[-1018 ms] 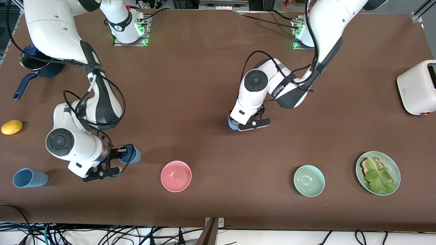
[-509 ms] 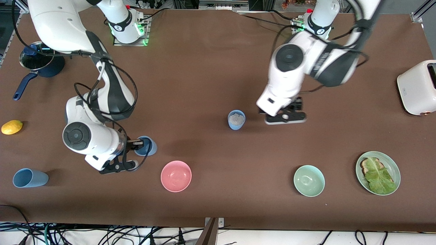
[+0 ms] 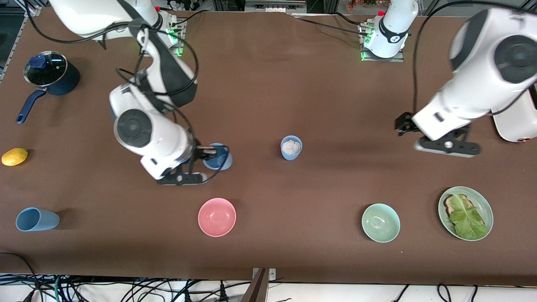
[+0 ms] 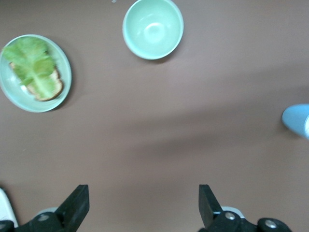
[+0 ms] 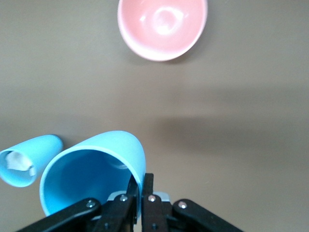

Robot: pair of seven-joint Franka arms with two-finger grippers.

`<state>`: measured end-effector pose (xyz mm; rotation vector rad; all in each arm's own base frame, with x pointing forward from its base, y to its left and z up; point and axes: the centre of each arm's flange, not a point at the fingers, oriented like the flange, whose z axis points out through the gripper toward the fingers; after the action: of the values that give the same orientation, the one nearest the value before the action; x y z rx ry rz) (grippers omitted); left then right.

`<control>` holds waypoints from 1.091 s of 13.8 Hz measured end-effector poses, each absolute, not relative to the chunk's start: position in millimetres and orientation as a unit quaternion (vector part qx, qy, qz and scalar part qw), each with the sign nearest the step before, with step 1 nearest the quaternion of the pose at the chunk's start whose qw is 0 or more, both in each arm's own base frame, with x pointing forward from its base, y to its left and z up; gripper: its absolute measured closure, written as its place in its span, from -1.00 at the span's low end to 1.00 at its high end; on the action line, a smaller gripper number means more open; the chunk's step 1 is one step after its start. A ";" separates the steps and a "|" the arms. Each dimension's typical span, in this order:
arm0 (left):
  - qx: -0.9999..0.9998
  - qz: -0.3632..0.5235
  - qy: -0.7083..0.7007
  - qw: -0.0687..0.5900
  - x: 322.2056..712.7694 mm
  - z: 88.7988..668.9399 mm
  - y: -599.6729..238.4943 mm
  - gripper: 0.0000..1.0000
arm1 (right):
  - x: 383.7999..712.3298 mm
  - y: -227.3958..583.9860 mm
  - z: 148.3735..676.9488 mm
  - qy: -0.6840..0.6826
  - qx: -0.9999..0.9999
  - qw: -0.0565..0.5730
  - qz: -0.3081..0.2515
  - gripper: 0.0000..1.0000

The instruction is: Stack blue cups with both arms

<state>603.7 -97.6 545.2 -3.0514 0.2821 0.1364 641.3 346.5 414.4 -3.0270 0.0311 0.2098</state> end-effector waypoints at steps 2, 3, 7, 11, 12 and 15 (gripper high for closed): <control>-0.992 0.055 0.114 0.027 603.4 562.3 -66.9 -1.00 | 612.2 395.8 413.0 0.021 -0.997 0.038 0.067 0.91; -0.991 0.059 0.122 0.019 603.5 564.3 -55.6 -1.00 | 596.1 420.1 412.6 0.026 -0.997 0.028 0.062 0.91; -0.991 0.063 0.119 -0.001 600.1 570.3 -16.6 -1.00 | 531.9 508.2 416.3 0.045 -0.998 0.018 0.025 0.91; -0.992 0.050 0.117 0.020 586.6 574.6 -24.2 -1.00 | 501.9 551.1 407.1 0.061 -0.998 0.025 -0.008 0.91; -0.992 0.036 0.116 0.025 581.9 572.6 -24.5 -1.00 | 504.3 552.2 403.3 0.062 -0.998 0.030 -0.010 0.91; -0.994 0.017 0.103 0.031 559.7 568.7 -24.8 -1.00 | 513.9 553.4 392.1 0.067 -0.997 0.047 -0.018 0.91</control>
<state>559.7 -24.8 568.7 -3.0629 0.3185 0.0511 513.9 553.4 392.1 -3.0411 0.2035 -0.0563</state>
